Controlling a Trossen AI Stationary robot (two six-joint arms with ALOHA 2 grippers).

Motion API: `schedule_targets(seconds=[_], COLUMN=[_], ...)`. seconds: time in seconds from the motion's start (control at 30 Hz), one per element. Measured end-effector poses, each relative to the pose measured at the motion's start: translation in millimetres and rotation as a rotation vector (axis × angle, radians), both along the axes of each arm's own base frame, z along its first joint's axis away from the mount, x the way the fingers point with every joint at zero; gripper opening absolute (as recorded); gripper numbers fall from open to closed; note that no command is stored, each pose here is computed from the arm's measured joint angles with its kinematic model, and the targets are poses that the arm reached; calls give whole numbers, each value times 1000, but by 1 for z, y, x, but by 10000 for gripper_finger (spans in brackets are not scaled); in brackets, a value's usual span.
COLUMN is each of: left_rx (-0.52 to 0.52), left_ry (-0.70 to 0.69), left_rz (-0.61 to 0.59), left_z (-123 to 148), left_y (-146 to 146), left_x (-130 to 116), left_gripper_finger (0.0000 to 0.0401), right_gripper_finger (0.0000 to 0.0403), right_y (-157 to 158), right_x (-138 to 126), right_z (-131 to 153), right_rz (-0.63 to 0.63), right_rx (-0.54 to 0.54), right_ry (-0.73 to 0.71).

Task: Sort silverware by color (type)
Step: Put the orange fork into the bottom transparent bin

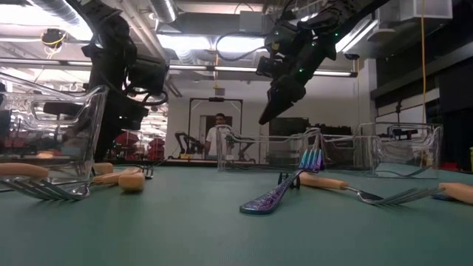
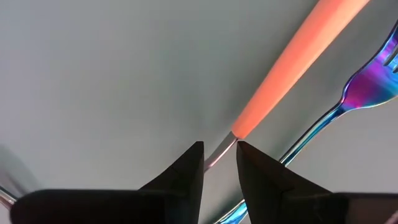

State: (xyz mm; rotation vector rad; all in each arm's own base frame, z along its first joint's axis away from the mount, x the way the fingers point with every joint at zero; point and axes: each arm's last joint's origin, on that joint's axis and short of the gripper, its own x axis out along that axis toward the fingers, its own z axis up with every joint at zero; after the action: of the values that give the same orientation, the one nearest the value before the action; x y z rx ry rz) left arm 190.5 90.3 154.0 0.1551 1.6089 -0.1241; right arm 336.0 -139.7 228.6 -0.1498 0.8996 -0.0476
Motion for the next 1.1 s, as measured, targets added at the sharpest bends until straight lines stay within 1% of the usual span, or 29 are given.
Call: schedule_targets(seconds=[0.3, 0.6, 0.8, 0.97, 1.1], left_rx=[25, 21, 25, 23, 2], left_ry=[-59, -50, -58, -53, -13], left_rz=[-1, -3, -75, -79, -79], left_z=[0, 0, 0, -6, -16], left_y=[3, 2, 3, 4, 5], left_x=[6, 5, 6, 10, 12], left_gripper_finger=[89, 89, 89, 89, 89], right_gripper_finger=[60, 60, 60, 60, 60], right_y=[0, 0, 0, 0, 0], right_x=[0, 0, 0, 0, 0], right_z=[0, 0, 0, 0, 0], right_rz=[0, 0, 0, 0, 0], right_rx=[0, 0, 0, 0, 0], right_ry=[0, -1, -1, -1, -1])
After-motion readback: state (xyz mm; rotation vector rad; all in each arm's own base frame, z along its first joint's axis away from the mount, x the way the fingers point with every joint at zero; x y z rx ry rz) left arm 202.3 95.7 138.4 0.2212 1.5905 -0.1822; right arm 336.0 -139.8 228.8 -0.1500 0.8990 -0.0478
